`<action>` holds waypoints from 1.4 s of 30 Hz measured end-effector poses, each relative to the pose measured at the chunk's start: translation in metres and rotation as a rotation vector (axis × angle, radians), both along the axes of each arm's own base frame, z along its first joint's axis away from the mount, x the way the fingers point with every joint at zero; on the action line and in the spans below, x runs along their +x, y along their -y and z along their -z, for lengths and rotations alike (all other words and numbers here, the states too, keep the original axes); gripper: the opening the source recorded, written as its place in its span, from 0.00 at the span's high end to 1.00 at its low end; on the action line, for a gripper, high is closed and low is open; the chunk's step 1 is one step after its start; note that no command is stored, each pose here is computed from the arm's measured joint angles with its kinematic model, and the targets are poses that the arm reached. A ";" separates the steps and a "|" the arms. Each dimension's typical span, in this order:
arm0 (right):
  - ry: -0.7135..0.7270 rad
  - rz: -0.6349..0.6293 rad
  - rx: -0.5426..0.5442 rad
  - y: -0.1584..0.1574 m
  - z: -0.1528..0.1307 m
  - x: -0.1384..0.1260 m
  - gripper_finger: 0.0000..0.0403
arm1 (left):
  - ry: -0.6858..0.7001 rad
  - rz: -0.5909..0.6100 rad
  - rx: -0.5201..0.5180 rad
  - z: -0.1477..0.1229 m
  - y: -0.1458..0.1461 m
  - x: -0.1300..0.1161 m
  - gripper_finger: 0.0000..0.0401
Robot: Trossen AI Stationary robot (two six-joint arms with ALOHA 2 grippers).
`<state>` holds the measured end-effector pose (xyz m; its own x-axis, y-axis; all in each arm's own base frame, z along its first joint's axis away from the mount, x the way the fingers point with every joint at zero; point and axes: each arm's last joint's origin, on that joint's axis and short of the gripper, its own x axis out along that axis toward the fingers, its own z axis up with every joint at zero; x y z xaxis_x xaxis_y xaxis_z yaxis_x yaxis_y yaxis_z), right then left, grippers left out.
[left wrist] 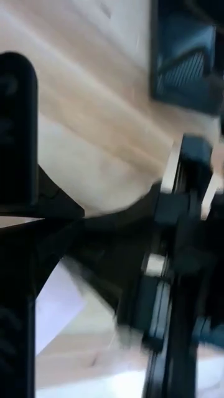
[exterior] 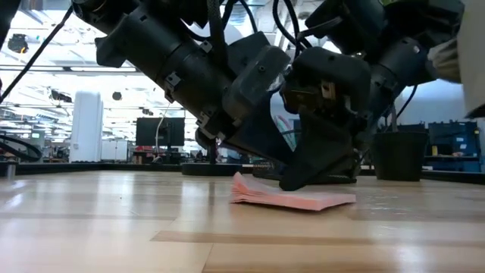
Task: Pick and place office supplies into organizer
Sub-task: Put the pink sticky note into the desk organizer
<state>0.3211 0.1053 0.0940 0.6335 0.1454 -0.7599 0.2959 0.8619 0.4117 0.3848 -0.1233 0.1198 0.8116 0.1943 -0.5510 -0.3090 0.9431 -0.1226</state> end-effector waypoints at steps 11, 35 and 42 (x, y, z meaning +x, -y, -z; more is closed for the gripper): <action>0.066 -0.106 -0.072 -0.003 -0.029 -0.008 0.83 | -0.030 -0.088 -0.083 -0.012 0.005 -0.011 1.00; 0.002 -0.102 -0.050 -0.043 -0.025 -0.030 0.47 | -0.189 0.035 -0.161 -0.005 0.015 -0.023 0.76; 0.022 -0.056 -0.095 -0.061 -0.025 -0.041 0.48 | -0.195 0.045 -0.170 -0.005 0.016 -0.023 0.67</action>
